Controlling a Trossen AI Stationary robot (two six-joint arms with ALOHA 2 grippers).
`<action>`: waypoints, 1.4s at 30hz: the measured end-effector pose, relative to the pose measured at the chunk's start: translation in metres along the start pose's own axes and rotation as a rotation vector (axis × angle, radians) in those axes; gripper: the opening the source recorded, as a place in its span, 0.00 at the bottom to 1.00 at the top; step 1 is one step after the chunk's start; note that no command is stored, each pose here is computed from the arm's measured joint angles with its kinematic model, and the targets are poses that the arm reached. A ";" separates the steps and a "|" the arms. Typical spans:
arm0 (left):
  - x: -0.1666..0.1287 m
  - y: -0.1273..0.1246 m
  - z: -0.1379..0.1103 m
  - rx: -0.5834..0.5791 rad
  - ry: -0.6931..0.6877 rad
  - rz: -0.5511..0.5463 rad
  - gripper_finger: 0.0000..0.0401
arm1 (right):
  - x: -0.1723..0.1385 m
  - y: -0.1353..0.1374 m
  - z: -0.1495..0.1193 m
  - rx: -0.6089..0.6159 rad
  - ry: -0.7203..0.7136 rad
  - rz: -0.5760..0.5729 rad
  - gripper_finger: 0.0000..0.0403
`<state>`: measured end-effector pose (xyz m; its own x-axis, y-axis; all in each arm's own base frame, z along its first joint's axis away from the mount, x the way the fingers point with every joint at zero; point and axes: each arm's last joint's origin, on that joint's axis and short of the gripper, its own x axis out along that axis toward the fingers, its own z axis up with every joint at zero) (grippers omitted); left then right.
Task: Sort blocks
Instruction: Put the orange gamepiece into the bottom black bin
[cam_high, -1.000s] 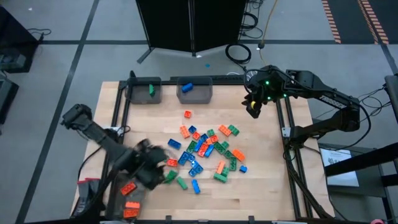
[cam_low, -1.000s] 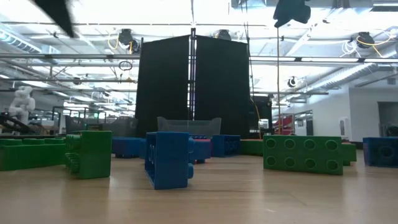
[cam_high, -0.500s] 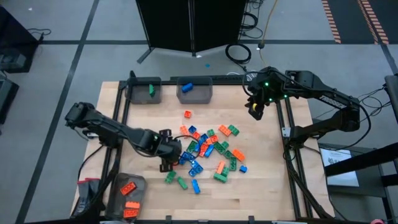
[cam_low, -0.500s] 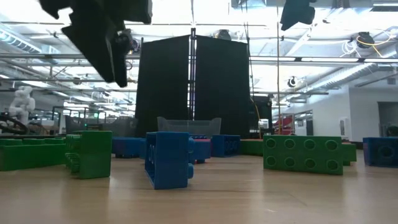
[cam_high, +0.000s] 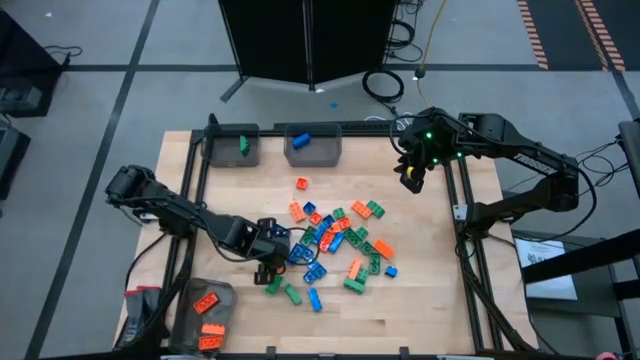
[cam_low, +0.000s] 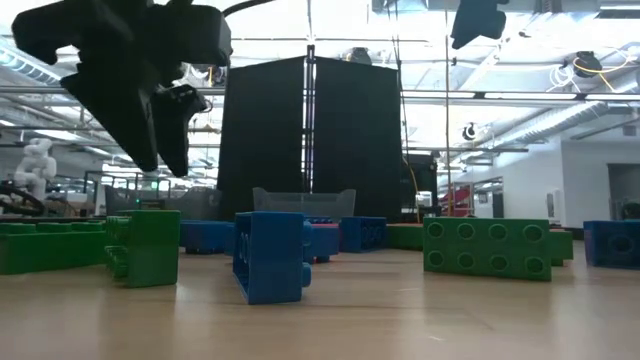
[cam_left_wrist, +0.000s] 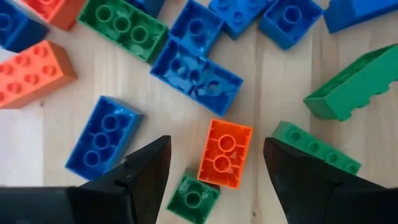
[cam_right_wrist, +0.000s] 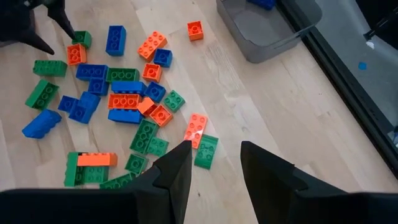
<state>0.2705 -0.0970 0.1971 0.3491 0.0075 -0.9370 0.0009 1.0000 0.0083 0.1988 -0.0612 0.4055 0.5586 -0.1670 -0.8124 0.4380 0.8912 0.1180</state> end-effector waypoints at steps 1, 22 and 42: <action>0.002 0.000 0.000 0.001 0.008 0.001 0.64 | 0.000 0.000 0.000 0.000 0.000 0.000 0.33; 0.051 -0.006 -0.006 0.116 0.182 -0.027 0.64 | 0.000 0.000 -0.001 -0.004 0.010 -0.002 0.33; 0.053 0.000 0.002 0.035 0.220 -0.045 0.31 | 0.000 0.000 -0.001 0.000 0.010 -0.002 0.33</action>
<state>0.2909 -0.0968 0.1486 0.1353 -0.0323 -0.9903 0.0455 0.9986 -0.0264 0.1980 -0.0609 0.4050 0.5504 -0.1647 -0.8185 0.4396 0.8906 0.1163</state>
